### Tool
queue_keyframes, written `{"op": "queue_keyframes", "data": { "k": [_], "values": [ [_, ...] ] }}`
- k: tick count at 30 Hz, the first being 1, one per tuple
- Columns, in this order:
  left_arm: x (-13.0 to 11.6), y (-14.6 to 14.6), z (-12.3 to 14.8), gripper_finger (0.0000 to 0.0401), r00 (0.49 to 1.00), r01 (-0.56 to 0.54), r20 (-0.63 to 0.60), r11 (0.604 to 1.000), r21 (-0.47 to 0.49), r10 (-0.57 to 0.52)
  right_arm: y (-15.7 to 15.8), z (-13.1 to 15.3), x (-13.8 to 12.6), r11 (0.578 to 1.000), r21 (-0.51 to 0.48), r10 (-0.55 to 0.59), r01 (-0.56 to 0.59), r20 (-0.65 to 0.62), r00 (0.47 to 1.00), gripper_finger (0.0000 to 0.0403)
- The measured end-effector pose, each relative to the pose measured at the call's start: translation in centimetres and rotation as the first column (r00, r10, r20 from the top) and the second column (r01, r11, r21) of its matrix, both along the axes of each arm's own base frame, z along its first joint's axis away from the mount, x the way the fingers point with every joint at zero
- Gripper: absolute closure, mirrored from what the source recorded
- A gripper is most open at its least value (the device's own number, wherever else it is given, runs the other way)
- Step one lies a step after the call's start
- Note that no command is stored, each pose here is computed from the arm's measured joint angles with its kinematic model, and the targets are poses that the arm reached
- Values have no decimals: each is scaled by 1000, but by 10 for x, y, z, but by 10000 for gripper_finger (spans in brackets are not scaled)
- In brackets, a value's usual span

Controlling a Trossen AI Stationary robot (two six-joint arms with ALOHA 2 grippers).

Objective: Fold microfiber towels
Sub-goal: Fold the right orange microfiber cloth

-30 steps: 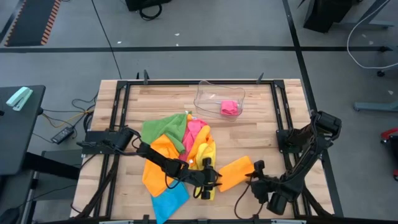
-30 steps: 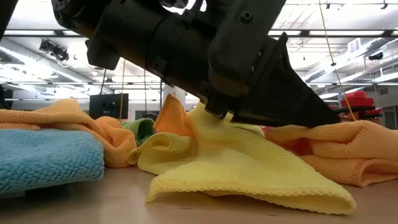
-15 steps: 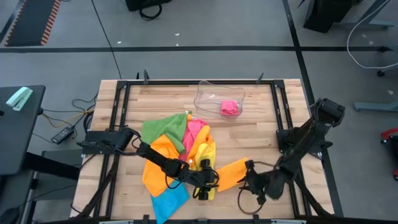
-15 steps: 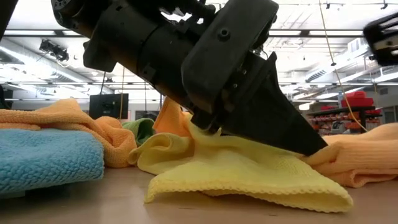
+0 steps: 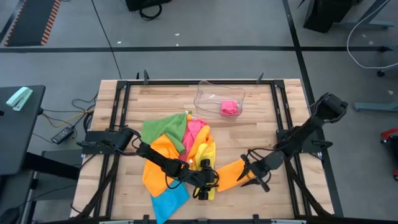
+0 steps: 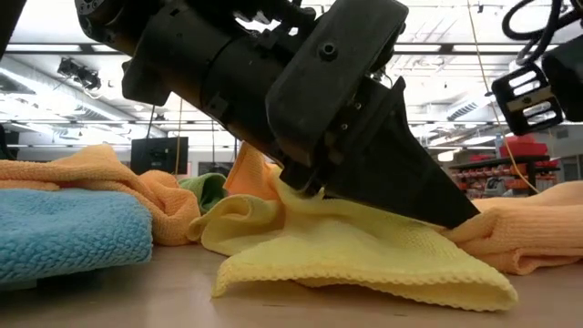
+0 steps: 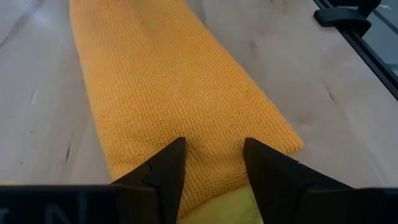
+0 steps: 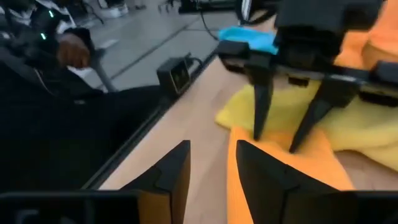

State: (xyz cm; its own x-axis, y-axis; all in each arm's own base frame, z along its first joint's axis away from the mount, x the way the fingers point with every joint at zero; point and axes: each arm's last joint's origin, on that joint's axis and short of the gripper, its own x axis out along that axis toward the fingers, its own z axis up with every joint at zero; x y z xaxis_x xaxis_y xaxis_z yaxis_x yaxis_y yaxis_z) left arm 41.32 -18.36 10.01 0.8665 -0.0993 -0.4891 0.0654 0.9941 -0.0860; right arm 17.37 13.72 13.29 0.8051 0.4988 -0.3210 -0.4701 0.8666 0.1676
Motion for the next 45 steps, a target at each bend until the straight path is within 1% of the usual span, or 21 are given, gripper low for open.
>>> {"op": "queue_keyframes", "data": {
  "k": [1,4,6,11,15,20,23,27,30,33,35,39,45],
  "values": [
    [0,0,0,229,1000,-2,0,1000,-4,2,-3,-2,-1,1000,-13,-22,22,-6,1000,260],
    [0,0,0,228,1000,-9,-2,1000,-16,9,-11,-14,-5,989,-108,-109,103,-50,993,256],
    [0,0,0,227,1000,-9,-2,1000,-16,9,-13,-20,-7,980,-138,-151,142,-59,987,256],
    [0,0,0,229,1000,-12,-3,1000,-21,12,-14,-33,-7,974,-155,-184,165,-120,976,256],
    [0,0,0,227,1000,-22,-4,999,-38,22,-16,-51,-9,966,-181,-225,187,-221,949,256],
    [0,0,0,223,1000,-20,-6,999,-37,20,-15,-62,-8,958,-169,-272,233,-267,925,256],
    [0,0,0,226,1000,-20,-7,999,-36,20,-15,-60,-8,961,-172,-259,218,-267,928,256],
    [0,0,0,227,1000,-20,-7,999,-36,20,-16,-46,-9,959,-201,-241,201,-202,949,256],
    [-1,-1,-1,228,1000,-18,-11,999,-34,18,-14,-28,-5,963,-158,-236,219,-101,966,256],
    [-2,-2,-1,229,1000,-14,-16,999,-29,14,-15,-18,-6,964,-150,-231,219,-66,971,256],
    [-2,-2,-2,228,1000,-14,-22,1000,-25,13,-16,-11,-6,964,-125,-239,233,-36,970,256],
    [-3,-2,-2,229,1000,-14,-28,1000,-22,13,-16,-7,-8,963,-118,-247,242,-30,969,256],
    [-2,-2,-3,227,999,-15,-30,1000,-21,14,-14,-11,-10,963,-130,-242,234,-47,969,256]
  ]
}}
